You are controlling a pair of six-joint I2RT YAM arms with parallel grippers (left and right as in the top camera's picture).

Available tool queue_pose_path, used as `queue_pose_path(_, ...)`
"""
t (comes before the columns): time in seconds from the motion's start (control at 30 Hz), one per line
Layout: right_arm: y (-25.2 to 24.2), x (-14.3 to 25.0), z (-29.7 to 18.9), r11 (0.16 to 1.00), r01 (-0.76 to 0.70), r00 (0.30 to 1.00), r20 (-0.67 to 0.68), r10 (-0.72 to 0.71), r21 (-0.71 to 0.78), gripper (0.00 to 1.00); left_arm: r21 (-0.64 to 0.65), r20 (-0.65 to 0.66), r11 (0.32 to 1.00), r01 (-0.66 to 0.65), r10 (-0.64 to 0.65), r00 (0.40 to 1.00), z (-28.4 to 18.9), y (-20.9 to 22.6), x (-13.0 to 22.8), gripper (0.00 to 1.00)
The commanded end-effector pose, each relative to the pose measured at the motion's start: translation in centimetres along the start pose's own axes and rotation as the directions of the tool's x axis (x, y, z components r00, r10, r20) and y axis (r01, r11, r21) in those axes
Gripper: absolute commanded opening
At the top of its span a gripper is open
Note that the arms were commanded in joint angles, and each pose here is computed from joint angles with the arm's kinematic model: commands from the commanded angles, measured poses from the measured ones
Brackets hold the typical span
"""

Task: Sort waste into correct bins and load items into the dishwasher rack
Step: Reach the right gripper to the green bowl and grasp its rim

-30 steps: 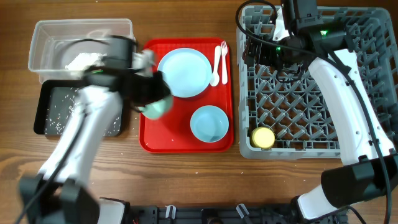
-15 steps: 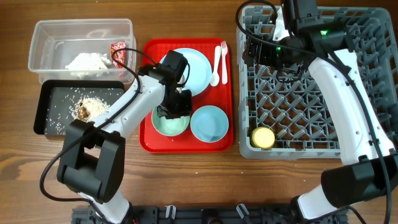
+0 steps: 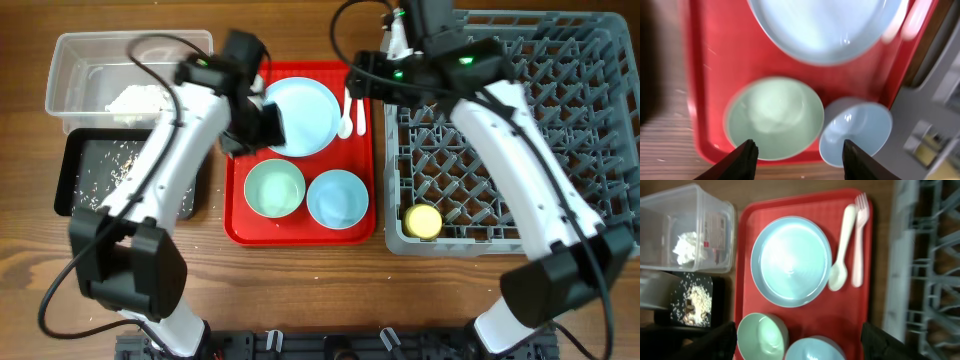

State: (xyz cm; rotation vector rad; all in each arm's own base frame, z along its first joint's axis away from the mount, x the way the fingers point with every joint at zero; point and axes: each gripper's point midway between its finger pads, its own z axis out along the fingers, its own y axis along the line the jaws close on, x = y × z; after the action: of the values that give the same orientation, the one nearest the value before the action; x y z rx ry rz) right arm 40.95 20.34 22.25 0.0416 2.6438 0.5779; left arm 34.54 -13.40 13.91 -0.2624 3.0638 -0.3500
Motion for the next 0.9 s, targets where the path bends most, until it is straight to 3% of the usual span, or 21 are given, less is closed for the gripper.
queue_pose_path(0.0,-0.3,1.3,4.9,0.99,-0.122,0.99,-0.066,0.126,0.064,0.74,-0.029,0.151,0.998,0.059,-0.054,0.987,-4.1,3.3,-3.6,0.57)
queue_pose_path(0.33,-0.6,5.6,12.8,0.97,-0.19,0.955,-0.203,0.218,0.15,0.63,-0.014,0.226,0.966,0.259,-0.25,0.942,-6.1,10.7,-6.5,0.59)
queue_pose_path(0.5,-0.3,6.2,14.7,0.969,-0.188,0.956,-0.196,0.218,0.164,0.52,-0.018,0.234,0.961,0.278,-0.266,0.935,-6.3,11.5,-6.7,0.6)
queue_pose_path(0.87,-1.4,8.3,16.7,0.953,-0.196,0.937,-0.243,0.252,0.232,0.49,-0.019,0.237,0.961,0.277,-0.265,0.935,-6.3,11.5,-6.8,0.6)
